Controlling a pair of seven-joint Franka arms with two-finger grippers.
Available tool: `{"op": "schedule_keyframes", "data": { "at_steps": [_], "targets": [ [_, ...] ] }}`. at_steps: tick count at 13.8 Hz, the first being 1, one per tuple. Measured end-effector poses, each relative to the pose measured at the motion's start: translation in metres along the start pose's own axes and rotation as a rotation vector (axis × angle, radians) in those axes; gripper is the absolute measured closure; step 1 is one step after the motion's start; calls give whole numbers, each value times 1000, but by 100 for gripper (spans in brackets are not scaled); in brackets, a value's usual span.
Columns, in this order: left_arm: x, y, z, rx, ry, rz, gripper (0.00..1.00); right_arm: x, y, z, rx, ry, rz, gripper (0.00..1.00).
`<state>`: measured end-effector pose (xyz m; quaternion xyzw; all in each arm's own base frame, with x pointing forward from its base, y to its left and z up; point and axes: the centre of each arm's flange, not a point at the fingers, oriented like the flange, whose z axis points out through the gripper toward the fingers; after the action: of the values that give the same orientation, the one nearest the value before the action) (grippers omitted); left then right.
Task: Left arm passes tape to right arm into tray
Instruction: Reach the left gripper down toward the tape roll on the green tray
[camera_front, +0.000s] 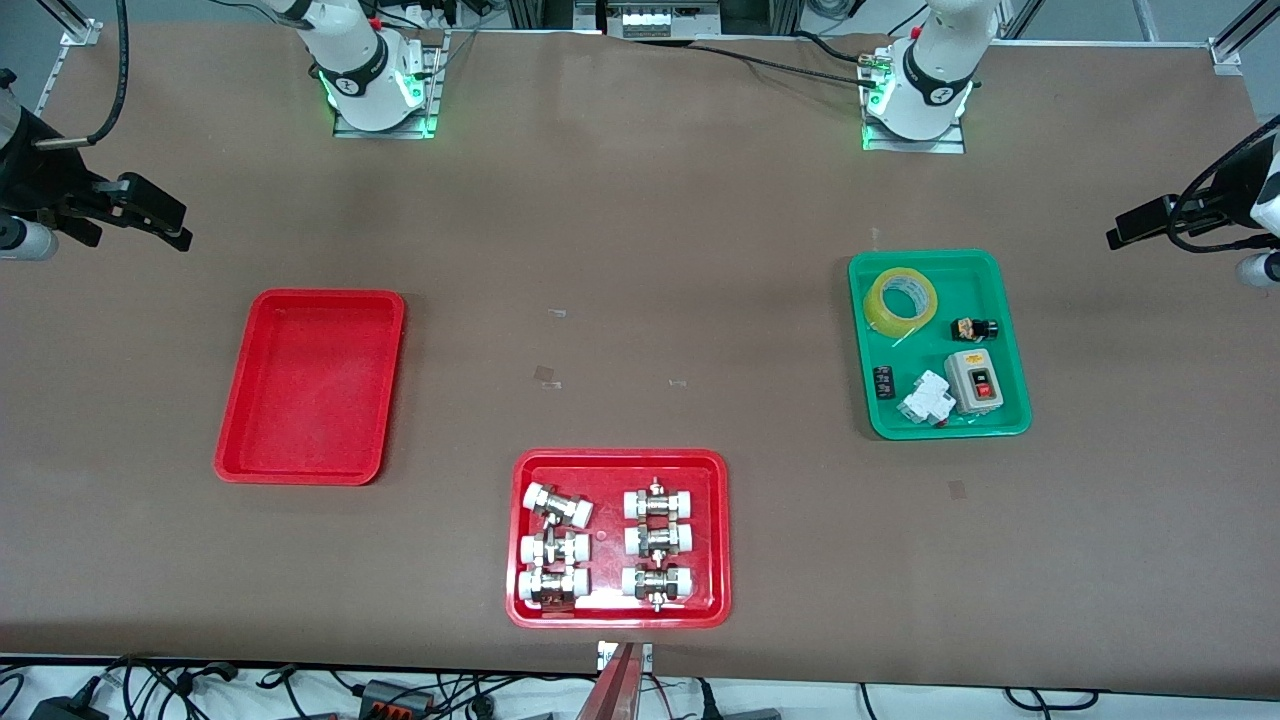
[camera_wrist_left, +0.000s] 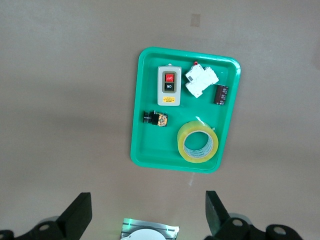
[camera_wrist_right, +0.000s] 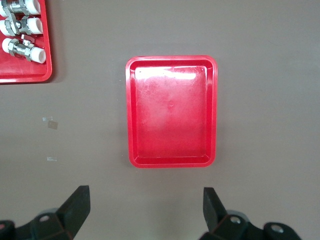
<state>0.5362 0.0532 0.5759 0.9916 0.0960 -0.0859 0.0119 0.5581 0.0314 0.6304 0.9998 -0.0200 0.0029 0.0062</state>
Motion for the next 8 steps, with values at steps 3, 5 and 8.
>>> {"op": "schedule_keyframes", "data": {
  "at_steps": [3,5,8],
  "targets": [
    [0,0,0,0,0,0,0,0,1,1,2,-5,4,0],
    [0,0,0,0,0,0,0,0,3,1,5,-6,9,0],
    [1,0,1,-1,-3,1,0,0,6,1,7,-7,15,0]
  ]
}}
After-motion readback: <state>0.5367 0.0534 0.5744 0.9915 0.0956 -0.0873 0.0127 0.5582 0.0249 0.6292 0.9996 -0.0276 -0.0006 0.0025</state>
